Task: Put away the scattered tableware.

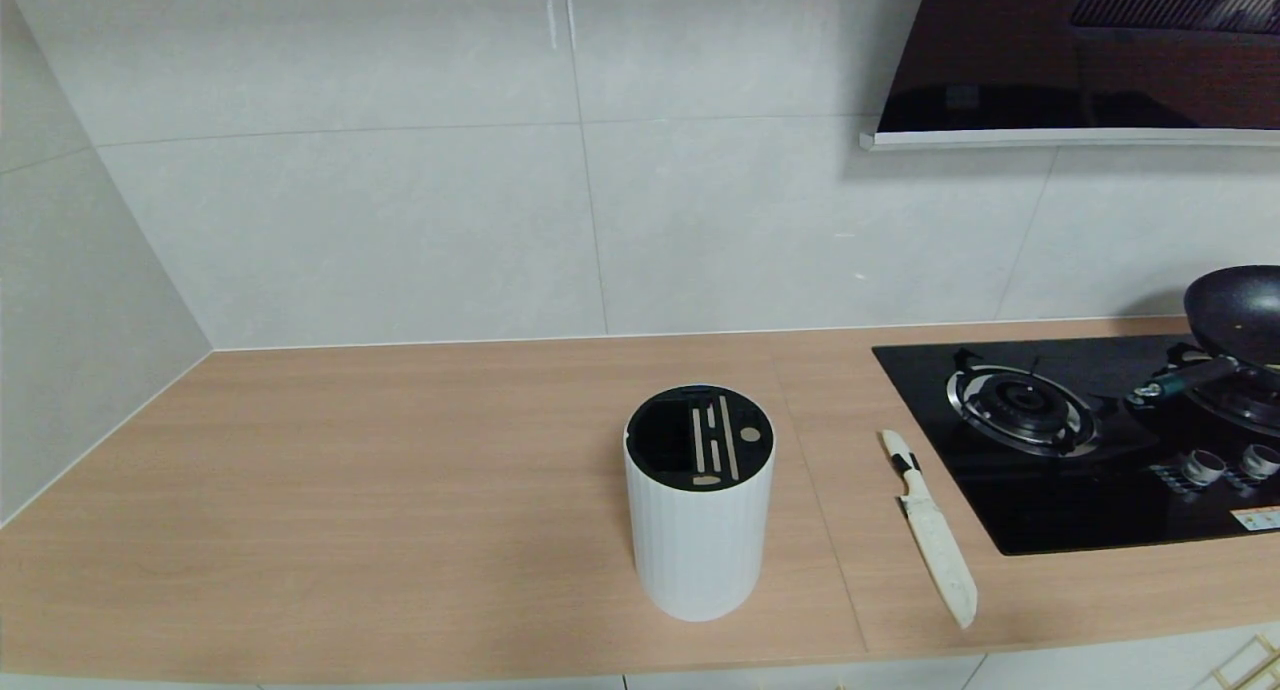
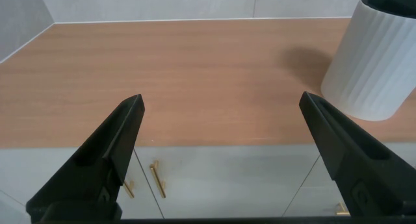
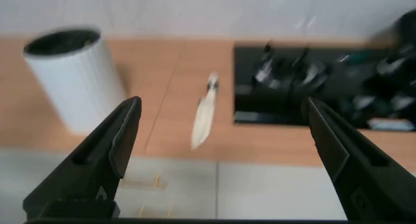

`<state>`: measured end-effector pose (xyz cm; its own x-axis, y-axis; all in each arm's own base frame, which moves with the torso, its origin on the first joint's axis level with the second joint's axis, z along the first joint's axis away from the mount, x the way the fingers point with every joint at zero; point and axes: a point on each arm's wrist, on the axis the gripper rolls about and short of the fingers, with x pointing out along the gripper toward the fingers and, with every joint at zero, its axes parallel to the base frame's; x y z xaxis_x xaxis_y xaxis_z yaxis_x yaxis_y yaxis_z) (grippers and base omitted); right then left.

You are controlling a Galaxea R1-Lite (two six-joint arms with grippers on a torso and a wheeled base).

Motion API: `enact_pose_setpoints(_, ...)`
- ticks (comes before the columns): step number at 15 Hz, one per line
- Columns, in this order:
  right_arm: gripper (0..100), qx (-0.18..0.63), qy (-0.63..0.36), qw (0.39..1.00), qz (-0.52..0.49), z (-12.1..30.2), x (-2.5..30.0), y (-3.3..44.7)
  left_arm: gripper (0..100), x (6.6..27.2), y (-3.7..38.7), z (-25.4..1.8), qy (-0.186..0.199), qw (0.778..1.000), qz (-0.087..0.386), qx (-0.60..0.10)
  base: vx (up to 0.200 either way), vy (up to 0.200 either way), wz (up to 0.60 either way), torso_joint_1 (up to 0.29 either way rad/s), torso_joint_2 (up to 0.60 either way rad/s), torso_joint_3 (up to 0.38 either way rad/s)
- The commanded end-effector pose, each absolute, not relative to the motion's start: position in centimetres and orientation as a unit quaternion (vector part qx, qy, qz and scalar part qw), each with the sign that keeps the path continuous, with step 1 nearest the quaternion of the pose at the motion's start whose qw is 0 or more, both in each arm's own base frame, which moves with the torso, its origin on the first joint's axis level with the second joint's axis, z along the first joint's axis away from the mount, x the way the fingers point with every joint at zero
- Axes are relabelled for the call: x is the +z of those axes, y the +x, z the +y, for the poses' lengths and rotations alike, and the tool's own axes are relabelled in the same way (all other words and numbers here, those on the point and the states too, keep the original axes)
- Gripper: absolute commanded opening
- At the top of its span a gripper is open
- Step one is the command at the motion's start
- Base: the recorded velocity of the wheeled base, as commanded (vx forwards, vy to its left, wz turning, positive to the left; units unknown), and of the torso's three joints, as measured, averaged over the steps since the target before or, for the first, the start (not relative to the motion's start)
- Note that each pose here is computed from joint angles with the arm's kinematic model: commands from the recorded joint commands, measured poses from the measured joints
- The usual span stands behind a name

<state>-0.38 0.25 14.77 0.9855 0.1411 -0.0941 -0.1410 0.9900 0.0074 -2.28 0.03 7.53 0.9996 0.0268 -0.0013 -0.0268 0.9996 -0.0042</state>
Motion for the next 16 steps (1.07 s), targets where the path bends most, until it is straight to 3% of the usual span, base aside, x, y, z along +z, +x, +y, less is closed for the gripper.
enact_pose_setpoints(1, 100, 0.142, -0.006, 0.964, 0.226, 1.5, 16.9, 8.6, 100, 7.5, -2.3, 0.0, -0.002, 1.0, 0.001, 0.014, 0.0, 0.0, 0.0, 0.0, 0.0, 0.0)
enact_pose_setpoints(5, 100, 0.135, -0.013, 0.947, 0.291, 3.4, 14.7, 19.1, 100, 7.5, -2.3, 0.0, -0.002, 1.0, 0.001, 0.014, 0.0, 0.0, 0.0, 0.0, 0.0, 0.0)
enact_pose_setpoints(8, 100, 0.104, -0.023, 0.95, 0.293, 4.0, 11.4, 23.9, 100, 7.5, -2.3, 0.0, -0.002, 1.0, 0.001, 0.014, 0.0, 0.0, 0.0, 0.0, 0.0, 0.0)
enact_pose_setpoints(16, 100, 0.072, -0.034, 0.945, 0.319, 4.9, 7.0, 29.7, 100, 7.5, -2.3, 0.0, -0.002, 1.0, 0.001, 0.014, 0.0, 0.0, 0.0, 0.0, 0.0, 0.0)
